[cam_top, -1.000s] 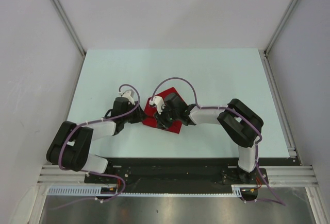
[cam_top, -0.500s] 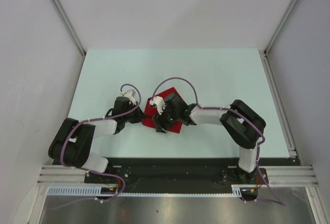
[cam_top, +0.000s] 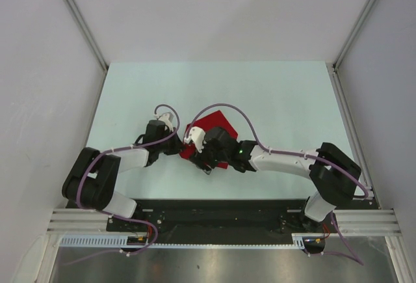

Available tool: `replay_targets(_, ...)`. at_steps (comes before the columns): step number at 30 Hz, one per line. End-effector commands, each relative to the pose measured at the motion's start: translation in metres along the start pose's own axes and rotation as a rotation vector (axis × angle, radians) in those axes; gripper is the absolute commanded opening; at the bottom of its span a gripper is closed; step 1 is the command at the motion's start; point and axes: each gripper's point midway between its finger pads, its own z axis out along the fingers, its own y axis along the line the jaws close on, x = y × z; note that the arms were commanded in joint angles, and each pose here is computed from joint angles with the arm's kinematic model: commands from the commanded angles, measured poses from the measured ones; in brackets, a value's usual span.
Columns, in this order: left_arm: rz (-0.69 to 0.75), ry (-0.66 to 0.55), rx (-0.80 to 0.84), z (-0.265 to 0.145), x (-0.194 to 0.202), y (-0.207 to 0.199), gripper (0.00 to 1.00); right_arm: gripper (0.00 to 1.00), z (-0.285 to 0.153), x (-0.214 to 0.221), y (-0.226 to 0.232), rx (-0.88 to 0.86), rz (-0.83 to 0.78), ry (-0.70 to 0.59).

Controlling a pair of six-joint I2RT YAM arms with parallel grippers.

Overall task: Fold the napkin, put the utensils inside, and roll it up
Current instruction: Roll the napkin with the utensil

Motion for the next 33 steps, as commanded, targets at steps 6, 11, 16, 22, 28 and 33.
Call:
replay_targets(6, 0.015, 0.098, -0.034, 0.001, 0.022, 0.006, 0.00, 0.48, 0.011, 0.009, 0.010, -0.025, -0.053, 0.014)
replay_targets(11, 0.017, 0.096, -0.031, 0.000, 0.020, 0.004, 0.00, 0.45, 0.019, 0.022, -0.001, -0.033, -0.015, 0.043)
replay_targets(16, 0.019, 0.094, -0.029, -0.002, 0.018, 0.002, 0.00, 0.44, 0.026, 0.034, -0.012, -0.012, -0.013, 0.066)
replay_targets(22, 0.020, 0.091, -0.023, -0.002, 0.017, 0.000, 0.00, 0.44, 0.035, 0.047, -0.015, -0.047, 0.007, 0.093)
replay_targets(28, 0.023, 0.092, -0.024, -0.002, 0.017, -0.001, 0.00, 0.45, 0.042, 0.067, -0.021, -0.045, 0.044, 0.140)
replay_targets(33, 0.023, 0.089, -0.022, -0.002, 0.016, -0.001, 0.00, 0.56, 0.045, 0.069, -0.027, -0.033, 0.049, 0.128)
